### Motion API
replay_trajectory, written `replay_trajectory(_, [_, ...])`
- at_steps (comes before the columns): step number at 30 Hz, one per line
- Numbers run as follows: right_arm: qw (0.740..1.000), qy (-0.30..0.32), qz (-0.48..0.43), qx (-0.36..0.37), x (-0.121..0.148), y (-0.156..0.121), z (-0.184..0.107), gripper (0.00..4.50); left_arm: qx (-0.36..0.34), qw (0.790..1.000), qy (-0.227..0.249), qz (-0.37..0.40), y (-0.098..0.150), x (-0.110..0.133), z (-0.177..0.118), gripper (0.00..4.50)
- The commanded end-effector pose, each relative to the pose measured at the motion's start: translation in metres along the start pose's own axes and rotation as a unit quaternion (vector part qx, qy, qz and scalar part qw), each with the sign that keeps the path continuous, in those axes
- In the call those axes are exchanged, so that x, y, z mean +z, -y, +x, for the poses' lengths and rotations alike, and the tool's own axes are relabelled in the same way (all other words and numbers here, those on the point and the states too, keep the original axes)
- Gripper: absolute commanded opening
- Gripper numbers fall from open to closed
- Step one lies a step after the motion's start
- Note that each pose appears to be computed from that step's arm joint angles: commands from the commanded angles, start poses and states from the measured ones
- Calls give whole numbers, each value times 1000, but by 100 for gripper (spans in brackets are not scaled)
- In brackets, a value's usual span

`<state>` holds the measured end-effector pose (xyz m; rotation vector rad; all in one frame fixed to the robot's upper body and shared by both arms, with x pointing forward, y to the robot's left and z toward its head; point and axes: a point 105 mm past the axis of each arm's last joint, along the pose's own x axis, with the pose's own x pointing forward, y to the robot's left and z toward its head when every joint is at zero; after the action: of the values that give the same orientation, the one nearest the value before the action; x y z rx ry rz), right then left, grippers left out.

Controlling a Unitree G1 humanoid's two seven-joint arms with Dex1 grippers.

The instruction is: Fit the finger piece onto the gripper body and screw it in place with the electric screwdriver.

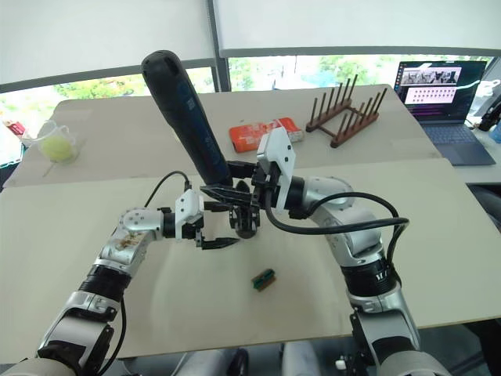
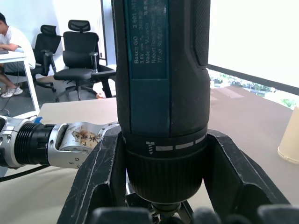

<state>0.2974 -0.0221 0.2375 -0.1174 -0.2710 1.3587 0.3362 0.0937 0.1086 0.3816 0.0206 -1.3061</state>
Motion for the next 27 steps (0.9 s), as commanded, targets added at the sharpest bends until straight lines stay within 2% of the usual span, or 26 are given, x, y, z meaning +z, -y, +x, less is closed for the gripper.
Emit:
replay_trajectory(1, [999,35,-42,4,24,0,1,191,2,1000,14,22,-2,11,0,450])
replay_trajectory(27, [999,28,-44,8,21,0,1,191,2,1000,14,20,-2,11,1,450])
